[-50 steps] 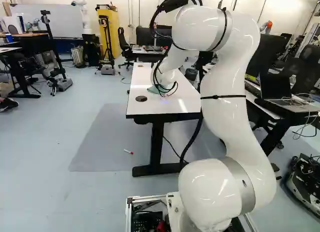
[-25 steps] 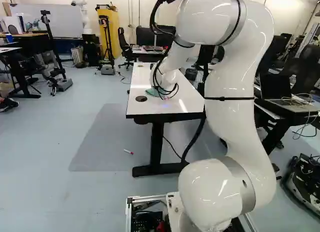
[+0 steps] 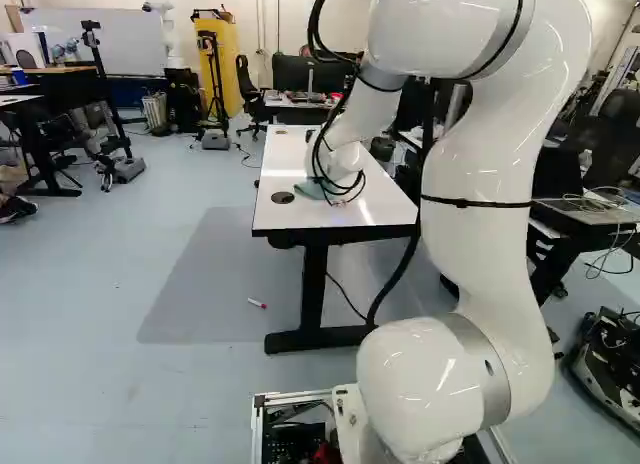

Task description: Clean the table with the green towel

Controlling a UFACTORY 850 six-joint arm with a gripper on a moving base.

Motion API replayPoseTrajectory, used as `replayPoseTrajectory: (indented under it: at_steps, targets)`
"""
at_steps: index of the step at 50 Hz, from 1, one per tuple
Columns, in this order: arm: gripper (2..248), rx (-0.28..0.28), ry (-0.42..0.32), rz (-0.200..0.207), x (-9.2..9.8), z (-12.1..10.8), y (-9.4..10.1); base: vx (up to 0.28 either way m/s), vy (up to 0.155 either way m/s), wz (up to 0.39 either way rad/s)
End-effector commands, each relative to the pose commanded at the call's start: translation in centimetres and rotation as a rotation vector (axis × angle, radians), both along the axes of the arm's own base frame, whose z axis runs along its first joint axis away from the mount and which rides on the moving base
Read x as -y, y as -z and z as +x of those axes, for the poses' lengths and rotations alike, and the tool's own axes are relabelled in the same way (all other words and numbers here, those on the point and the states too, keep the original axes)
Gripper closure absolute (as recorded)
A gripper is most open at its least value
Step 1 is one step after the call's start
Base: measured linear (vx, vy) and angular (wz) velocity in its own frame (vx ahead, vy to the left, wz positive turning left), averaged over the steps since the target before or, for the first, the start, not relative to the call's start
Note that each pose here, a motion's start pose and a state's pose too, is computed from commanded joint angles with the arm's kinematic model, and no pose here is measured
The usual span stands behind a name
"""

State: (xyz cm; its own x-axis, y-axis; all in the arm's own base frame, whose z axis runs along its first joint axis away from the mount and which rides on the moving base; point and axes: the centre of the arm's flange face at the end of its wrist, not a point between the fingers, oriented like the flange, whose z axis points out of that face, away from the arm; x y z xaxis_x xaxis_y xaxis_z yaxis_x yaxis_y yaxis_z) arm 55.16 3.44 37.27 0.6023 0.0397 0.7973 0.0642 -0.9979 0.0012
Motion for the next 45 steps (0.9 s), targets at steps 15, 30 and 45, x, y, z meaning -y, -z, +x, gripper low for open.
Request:
replayPoseTrajectory:
  at_steps: [15, 30, 45]
  targets:
    - [206, -0.007, 0.041, 0.0, 2.3, -1.2, -0.1, 0.0, 0.0, 0.0]
    - [206, -0.006, 0.086, 0.0, 4.7, -1.1, -0.1, 0.0, 0.0, 0.0]
    - [206, -0.001, 0.121, 0.0, 6.7, -0.2, 0.0, 0.0, 0.0, 0.0]
